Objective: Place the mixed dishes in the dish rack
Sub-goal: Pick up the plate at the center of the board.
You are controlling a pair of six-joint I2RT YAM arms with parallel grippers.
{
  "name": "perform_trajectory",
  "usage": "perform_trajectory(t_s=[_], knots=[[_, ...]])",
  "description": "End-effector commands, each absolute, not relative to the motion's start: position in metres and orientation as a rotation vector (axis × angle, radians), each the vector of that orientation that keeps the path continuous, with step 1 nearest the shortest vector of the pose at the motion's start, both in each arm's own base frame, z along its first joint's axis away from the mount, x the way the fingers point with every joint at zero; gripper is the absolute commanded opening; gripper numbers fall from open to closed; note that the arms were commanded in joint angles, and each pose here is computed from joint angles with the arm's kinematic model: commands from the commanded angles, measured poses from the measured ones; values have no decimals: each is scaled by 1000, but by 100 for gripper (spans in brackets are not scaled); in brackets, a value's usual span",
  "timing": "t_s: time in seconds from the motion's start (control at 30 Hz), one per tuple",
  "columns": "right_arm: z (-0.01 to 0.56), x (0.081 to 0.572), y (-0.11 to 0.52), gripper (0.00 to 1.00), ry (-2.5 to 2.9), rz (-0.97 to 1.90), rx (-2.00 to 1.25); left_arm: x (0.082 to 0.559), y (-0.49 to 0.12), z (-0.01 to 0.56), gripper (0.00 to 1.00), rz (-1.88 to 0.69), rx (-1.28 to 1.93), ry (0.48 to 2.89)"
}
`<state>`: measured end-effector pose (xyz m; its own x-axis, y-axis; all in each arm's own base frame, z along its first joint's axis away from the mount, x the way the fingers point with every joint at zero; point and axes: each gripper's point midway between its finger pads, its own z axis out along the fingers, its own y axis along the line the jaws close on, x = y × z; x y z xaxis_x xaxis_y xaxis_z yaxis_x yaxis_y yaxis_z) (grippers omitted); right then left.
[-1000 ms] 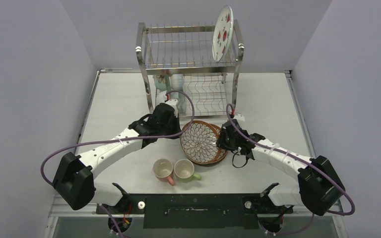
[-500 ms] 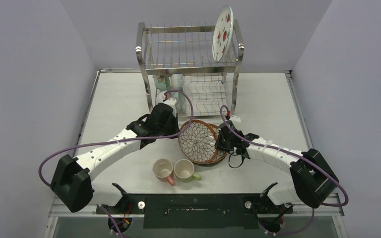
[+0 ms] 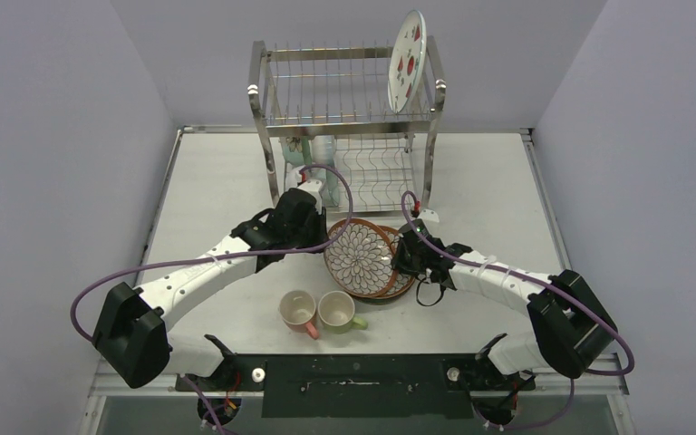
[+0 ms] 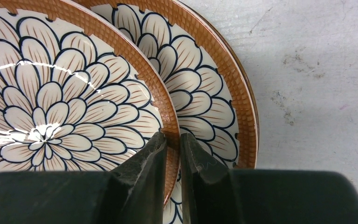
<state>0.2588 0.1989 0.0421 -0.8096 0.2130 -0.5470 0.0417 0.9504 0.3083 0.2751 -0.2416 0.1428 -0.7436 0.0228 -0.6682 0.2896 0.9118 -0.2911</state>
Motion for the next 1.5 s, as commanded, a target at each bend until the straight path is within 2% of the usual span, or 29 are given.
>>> perform_trajectory(t_s=[0.0, 0.23, 0.43, 1.0, 1.33, 1.47], knots=[[36, 258, 200, 0, 2501, 353, 168, 280, -249, 153, 19, -534, 228, 2326], [34, 257, 199, 0, 2507, 350, 160, 280, -248, 144, 34, -517, 225, 2347], [34, 257, 199, 0, 2509, 349, 156, 278, -245, 134, 41, -491, 225, 2376], [33, 256, 199, 0, 2508, 352, 153, 275, -236, 119, 50, -424, 191, 2437], [34, 255, 198, 0, 2504, 356, 156, 275, -242, 102, 52, -529, 124, 2503], [33, 255, 198, 0, 2505, 358, 157, 277, -243, 98, 49, -636, 72, 2522]])
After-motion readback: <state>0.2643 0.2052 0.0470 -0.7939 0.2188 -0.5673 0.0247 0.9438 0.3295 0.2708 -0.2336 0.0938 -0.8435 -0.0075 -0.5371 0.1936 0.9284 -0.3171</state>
